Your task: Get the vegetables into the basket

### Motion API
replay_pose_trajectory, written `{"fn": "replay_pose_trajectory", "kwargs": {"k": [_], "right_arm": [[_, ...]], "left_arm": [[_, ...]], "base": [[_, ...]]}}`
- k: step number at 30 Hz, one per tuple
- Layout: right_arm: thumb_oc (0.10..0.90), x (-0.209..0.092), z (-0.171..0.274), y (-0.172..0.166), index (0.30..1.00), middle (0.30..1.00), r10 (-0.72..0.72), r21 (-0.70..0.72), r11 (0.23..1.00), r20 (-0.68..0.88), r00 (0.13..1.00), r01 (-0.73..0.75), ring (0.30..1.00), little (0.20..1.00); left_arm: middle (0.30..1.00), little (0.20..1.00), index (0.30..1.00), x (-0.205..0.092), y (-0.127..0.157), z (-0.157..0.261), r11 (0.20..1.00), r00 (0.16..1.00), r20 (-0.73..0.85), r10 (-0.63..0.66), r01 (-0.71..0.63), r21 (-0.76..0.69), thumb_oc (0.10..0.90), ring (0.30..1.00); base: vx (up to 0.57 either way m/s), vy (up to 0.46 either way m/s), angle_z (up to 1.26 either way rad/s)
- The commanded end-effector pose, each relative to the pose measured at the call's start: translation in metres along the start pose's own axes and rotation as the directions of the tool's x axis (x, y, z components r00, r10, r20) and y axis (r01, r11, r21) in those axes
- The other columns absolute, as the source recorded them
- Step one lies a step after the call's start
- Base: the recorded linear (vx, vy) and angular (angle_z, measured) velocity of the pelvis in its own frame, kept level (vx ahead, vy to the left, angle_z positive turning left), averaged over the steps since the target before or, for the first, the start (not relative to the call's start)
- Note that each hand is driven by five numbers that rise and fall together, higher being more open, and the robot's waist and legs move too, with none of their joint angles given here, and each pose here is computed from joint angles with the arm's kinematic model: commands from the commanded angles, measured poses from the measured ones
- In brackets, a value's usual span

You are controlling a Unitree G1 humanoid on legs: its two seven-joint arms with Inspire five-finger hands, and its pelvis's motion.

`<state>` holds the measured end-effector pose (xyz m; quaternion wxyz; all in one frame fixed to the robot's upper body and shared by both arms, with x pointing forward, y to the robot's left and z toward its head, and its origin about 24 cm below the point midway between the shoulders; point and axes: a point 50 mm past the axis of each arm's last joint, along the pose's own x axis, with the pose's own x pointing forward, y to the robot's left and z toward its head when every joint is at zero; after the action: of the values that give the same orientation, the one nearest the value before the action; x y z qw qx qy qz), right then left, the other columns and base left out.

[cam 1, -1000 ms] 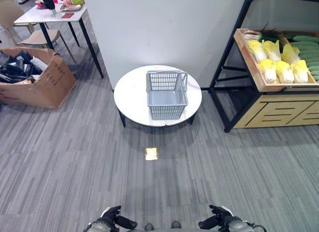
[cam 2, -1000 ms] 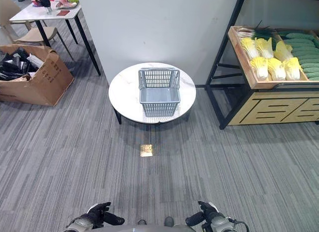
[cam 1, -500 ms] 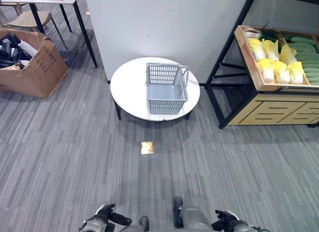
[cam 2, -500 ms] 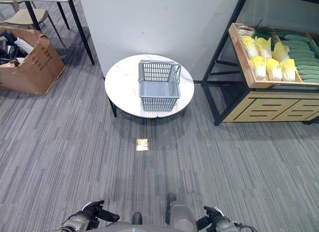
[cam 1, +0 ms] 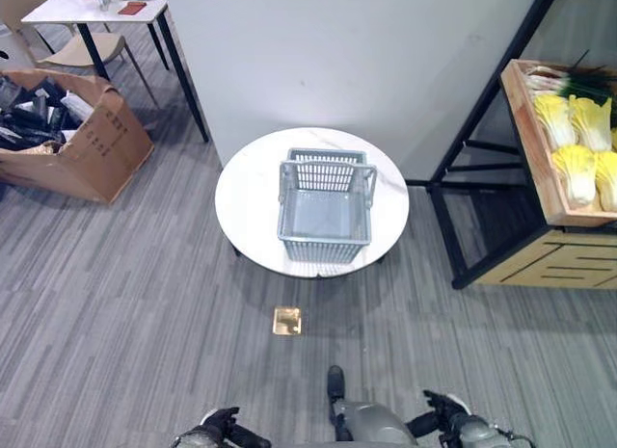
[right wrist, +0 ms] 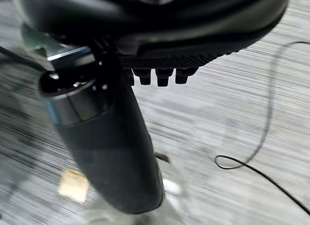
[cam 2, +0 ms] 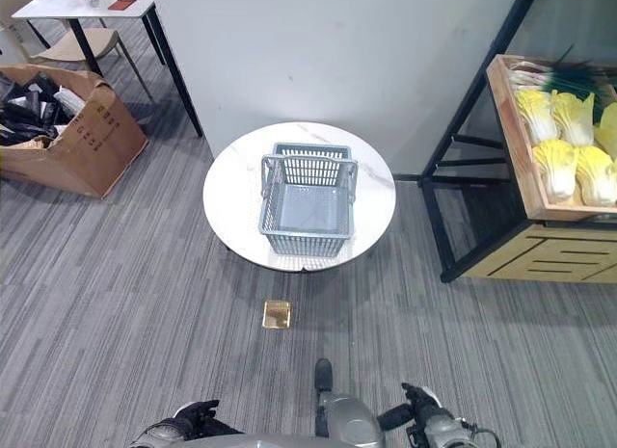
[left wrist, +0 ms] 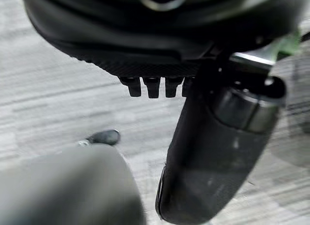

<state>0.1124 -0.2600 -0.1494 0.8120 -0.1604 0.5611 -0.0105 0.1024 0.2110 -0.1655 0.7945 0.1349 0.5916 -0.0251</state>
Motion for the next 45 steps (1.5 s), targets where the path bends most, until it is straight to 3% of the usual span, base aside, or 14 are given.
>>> {"fn": "replay_pose_trajectory", "kwargs": {"k": [1, 8, 24, 30, 33, 37, 39, 44, 45], "right_arm": [[0.9, -0.003, -0.024, 0.0, 1.0, 1.0, 0.003, 0.018, 1.0, -0.08, 0.997, -0.002, 1.0, 1.0], [0.9, -0.004, -0.026, -0.006, 1.0, 1.0, -0.008, 0.007, 1.0, -0.094, 0.996, 0.009, 1.0, 1.0], [0.9, -0.004, -0.03, 0.007, 1.0, 1.0, 0.015, -0.021, 1.0, -0.117, 0.993, -0.018, 1.0, 1.0], [0.9, -0.002, -0.018, -0.006, 1.0, 1.0, -0.039, 0.124, 0.991, -0.057, 0.998, 0.046, 1.0, 1.0], [0.9, -0.005, 0.029, -0.039, 1.0, 1.0, -0.16, 0.226, 0.966, 0.136, 0.978, 0.127, 1.0, 1.0], [0.9, -0.028, 0.096, -0.073, 1.0, 1.0, -0.286, 0.277, 0.944, 0.426, 0.859, 0.178, 1.0, 1.0], [0.9, -0.058, 0.151, -0.086, 1.0, 1.0, -0.316, 0.279, 0.945, 0.633, 0.707, 0.173, 1.0, 1.0], [0.9, -0.098, 0.202, -0.095, 1.0, 1.0, -0.325, 0.238, 0.944, 0.792, 0.517, 0.229, 1.0, 1.0], [0.9, -0.118, 0.225, -0.093, 1.0, 1.0, -0.317, 0.239, 0.943, 0.854, 0.413, 0.23, 1.0, 1.0]], "left_arm": [[1.0, 1.0, 1.0, -0.003, 0.02, -0.016, 0.996, 0.998, -0.043, 0.049, -0.046, 0.07, 0.9, 1.0], [1.0, 1.0, 1.0, -0.002, 0.027, 0.001, 0.996, 0.997, 0.005, 0.071, -0.071, 0.059, 0.9, 1.0], [1.0, 1.0, 1.0, -0.005, 0.024, -0.029, 0.995, 0.993, -0.083, 0.088, -0.084, 0.06, 0.9, 1.0], [1.0, 1.0, 1.0, -0.009, 0.032, -0.048, 0.993, 0.983, -0.142, 0.115, -0.113, 0.023, 0.9, 1.0], [1.0, 1.0, 1.0, -0.009, 0.032, -0.052, 0.993, 0.983, -0.144, 0.116, -0.116, 0.003, 0.9, 1.0], [1.0, 1.0, 1.0, -0.009, 0.026, -0.053, 0.994, 0.985, -0.138, 0.104, -0.107, -0.016, 0.9, 1.0], [1.0, 1.0, 1.0, -0.008, 0.025, -0.051, 0.993, 0.985, -0.134, 0.109, -0.113, -0.026, 0.9, 1.0], [1.0, 1.0, 1.0, -0.008, 0.024, -0.049, 0.993, 0.984, -0.137, 0.114, -0.117, -0.014, 0.9, 1.0], [1.0, 1.0, 1.0, -0.008, 0.022, -0.05, 0.993, 0.984, -0.139, 0.115, -0.118, -0.014, 0.9, 1.0]], "base": [[0.17, -0.159, 0.49], [0.15, -0.174, 0.16], [0.16, 0.087, -0.32], [0.11, 0.064, -0.23], [0.05, 0.044, -0.19], [0.02, 0.051, -0.16], [0.02, 0.044, -0.23], [0.02, 0.013, -0.02], [0.03, 0.018, 0.05]]}}
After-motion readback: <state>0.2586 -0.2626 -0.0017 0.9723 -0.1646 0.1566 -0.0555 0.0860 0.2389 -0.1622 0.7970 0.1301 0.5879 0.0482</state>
